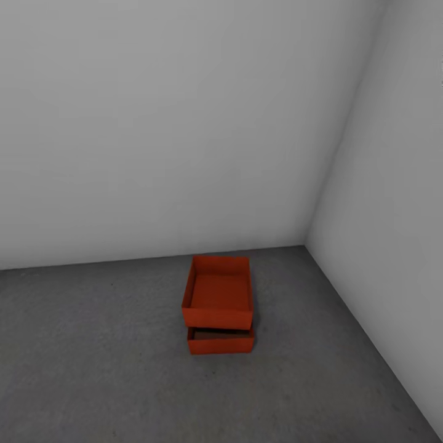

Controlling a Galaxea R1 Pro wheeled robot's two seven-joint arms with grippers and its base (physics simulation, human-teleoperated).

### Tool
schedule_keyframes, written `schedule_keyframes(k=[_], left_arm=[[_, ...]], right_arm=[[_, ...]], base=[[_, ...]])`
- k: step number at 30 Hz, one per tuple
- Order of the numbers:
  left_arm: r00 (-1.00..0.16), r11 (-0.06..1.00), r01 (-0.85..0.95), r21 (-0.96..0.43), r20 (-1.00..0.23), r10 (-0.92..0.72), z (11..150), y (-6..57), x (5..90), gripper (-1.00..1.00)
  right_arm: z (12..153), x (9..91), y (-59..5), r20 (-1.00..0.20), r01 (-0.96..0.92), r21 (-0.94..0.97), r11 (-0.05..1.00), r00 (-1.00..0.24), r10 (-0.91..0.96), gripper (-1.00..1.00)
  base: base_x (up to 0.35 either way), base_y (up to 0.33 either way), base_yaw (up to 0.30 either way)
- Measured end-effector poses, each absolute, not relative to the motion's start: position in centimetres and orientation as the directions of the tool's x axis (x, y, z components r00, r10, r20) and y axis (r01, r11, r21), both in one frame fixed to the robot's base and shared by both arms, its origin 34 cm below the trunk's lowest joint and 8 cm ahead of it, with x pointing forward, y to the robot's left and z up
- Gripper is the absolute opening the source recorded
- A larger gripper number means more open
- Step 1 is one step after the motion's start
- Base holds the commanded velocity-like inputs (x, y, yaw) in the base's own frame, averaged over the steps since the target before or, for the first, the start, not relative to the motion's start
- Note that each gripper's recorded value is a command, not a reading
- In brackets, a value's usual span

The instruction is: Move the two storage containers from the living room to the garage. In the garage, place one container on the floor and stack the other container on top of it (either order is fine).

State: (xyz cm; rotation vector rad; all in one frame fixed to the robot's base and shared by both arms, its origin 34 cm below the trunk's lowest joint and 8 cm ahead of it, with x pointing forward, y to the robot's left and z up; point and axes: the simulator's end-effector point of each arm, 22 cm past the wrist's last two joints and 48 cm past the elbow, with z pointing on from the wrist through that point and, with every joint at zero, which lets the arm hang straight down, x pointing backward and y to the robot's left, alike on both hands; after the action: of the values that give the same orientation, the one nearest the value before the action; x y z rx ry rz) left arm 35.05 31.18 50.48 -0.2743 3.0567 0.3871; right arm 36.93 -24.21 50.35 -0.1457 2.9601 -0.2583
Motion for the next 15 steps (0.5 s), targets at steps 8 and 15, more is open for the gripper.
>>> schedule_keyframes(k=[8, 15], left_arm=[[-0.983, 0.953, -0.182, 0.243, -0.072, -0.169, 50.51, 31.18, 35.12, 1.0], [-0.983, 0.953, -0.182, 0.243, -0.072, -0.169, 50.52, 31.18, 35.15, 1.0]], right_arm=[[50.39, 36.96, -24.18, -0.157, -0.083, -0.18, 0.98, -0.981, -0.112, 1.0], [50.39, 36.97, -24.13, -0.158, -0.083, -0.179, 0.98, -0.981, -0.112, 1.0]], base=[[0.0, 0.0, 0.0], [0.0, 0.0, 0.0]])
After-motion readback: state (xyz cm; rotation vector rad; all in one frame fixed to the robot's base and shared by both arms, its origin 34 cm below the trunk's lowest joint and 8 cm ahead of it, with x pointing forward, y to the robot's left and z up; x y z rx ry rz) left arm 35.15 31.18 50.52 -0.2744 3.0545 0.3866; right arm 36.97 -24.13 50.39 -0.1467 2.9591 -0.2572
